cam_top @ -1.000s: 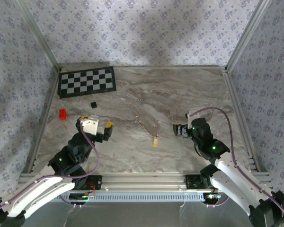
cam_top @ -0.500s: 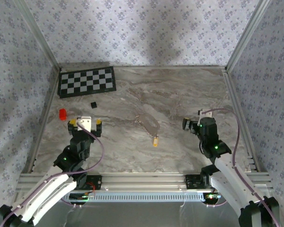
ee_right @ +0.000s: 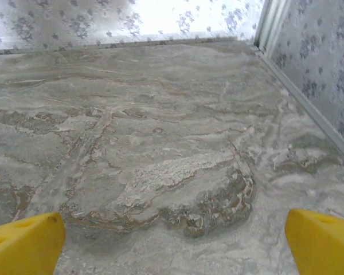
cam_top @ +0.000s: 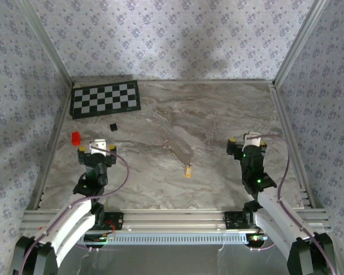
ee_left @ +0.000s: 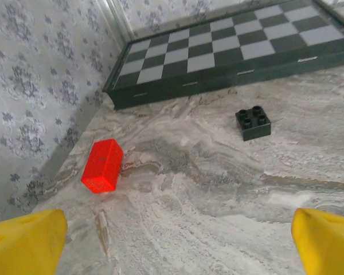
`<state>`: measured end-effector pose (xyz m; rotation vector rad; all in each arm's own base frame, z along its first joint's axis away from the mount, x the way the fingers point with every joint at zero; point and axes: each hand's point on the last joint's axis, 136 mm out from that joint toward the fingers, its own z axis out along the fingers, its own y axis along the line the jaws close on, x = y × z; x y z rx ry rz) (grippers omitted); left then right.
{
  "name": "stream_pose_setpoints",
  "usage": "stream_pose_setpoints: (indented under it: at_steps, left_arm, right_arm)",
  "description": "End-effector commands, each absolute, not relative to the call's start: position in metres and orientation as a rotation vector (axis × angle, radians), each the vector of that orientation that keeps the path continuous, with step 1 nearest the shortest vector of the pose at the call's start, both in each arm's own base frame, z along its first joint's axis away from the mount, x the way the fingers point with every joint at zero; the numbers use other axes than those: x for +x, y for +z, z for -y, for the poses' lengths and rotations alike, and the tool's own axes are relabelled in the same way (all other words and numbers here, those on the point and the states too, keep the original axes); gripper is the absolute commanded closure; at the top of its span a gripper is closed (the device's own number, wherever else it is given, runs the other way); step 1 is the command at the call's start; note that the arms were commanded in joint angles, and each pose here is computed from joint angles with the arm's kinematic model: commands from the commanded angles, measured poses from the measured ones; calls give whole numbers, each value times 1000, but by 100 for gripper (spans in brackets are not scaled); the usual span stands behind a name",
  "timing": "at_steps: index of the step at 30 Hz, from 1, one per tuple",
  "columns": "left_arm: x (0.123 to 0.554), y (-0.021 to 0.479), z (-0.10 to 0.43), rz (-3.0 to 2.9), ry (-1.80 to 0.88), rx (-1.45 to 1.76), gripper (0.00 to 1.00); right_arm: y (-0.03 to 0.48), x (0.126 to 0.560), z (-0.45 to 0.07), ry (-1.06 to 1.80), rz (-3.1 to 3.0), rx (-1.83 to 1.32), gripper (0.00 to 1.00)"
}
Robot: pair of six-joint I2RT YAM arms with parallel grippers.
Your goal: Put the keys on the keyring
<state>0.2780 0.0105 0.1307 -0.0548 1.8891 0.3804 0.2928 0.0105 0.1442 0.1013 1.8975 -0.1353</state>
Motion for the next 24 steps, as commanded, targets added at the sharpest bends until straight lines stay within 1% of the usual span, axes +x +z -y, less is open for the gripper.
stream_pose_setpoints:
  at_steps: [1,9,18,22,24]
  left_arm:
    - [292,141,-10,-1831,296,-109,1]
    - [318,130,-21,-1869,316,-155,0]
    - [349,127,-33,-1848,262,-213,0]
    - [360,127,-32,-1839,250,-204,0]
    - [364,126,-30,-1837,240,-200,0]
  right_arm:
    - [153,301,-13,-167,-1813,21,0]
    - [122,318,-7,-200,-1874,41,0]
    - [119,348,-8,-181,-1871,41,0]
    - [120,364,-7,-250,-1882,-8,0]
    - [119,365,-7,-248,-1891,-1,0]
